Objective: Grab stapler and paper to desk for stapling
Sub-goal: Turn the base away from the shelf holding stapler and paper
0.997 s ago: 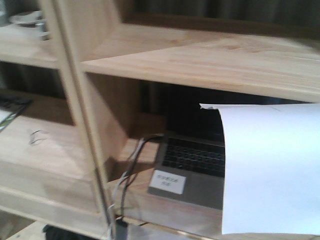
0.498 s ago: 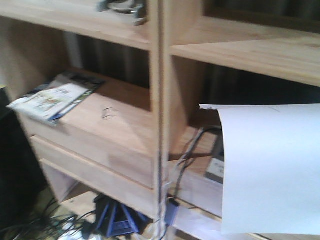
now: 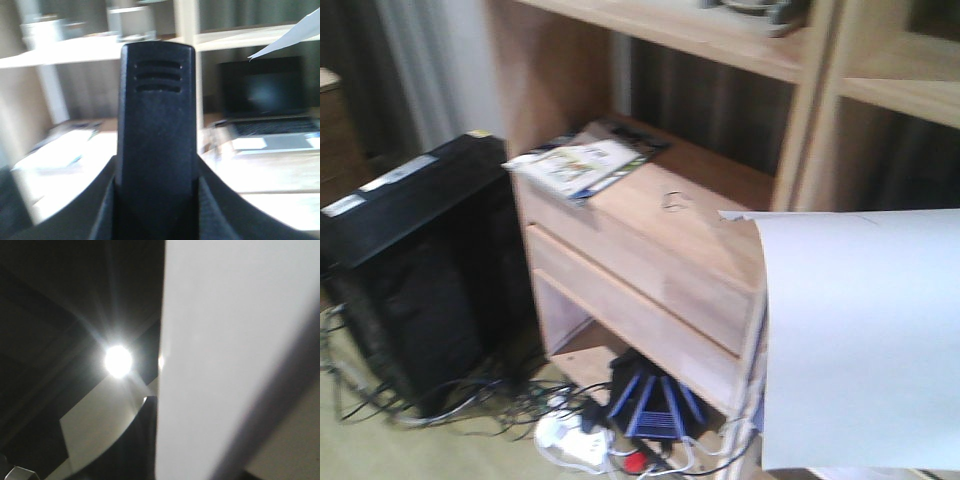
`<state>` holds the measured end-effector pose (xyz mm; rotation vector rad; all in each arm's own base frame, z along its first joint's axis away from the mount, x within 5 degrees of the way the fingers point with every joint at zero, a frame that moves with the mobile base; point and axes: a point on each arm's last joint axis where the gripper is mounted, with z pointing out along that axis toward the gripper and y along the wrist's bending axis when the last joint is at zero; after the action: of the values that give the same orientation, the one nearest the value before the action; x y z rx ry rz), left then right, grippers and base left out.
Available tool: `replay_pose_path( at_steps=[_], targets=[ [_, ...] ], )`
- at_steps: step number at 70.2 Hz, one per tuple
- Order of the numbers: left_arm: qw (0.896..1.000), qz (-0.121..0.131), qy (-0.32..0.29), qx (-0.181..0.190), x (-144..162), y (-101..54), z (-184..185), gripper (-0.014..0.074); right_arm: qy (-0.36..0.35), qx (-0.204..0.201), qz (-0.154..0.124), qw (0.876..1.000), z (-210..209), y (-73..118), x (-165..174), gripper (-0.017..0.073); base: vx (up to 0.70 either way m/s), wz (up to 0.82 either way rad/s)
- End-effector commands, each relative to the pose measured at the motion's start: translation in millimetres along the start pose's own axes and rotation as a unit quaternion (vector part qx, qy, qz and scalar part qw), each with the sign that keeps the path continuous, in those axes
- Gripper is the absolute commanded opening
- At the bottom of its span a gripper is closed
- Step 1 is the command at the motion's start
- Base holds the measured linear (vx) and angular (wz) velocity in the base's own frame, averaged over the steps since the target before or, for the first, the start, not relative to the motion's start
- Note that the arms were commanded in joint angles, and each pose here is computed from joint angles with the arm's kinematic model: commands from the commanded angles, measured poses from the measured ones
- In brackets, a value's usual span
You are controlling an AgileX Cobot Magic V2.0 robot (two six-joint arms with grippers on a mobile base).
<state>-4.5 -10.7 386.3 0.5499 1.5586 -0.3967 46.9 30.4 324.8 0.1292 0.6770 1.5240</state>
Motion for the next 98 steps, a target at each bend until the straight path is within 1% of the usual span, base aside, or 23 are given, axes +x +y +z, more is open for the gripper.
replay_pose_path(
  at_steps=[1,52,98],
  targets=[
    [0.998,-0.005,-0.067,-0.009,-17.6,1.8,-3.0,-0.0007,-0.009,-0.028,-0.007,1.000,5.7,7.2,-3.7,-0.0006,-0.13,0.50],
    [0.998,-0.005,-0.067,-0.009,-17.6,1.8,-3.0,-0.0007,-0.009,-0.028,-0.007,1.000,5.7,7.2,-3.7,-0.0006,-0.10,0.40],
    [0.998,-0.005,-0.067,-0.009,-17.6,1.8,-3.0,-0.0007,-0.009,-0.028,-0.007,1.000,5.7,7.2,-3.7,-0.0006,-0.03,0.38]
  ],
)
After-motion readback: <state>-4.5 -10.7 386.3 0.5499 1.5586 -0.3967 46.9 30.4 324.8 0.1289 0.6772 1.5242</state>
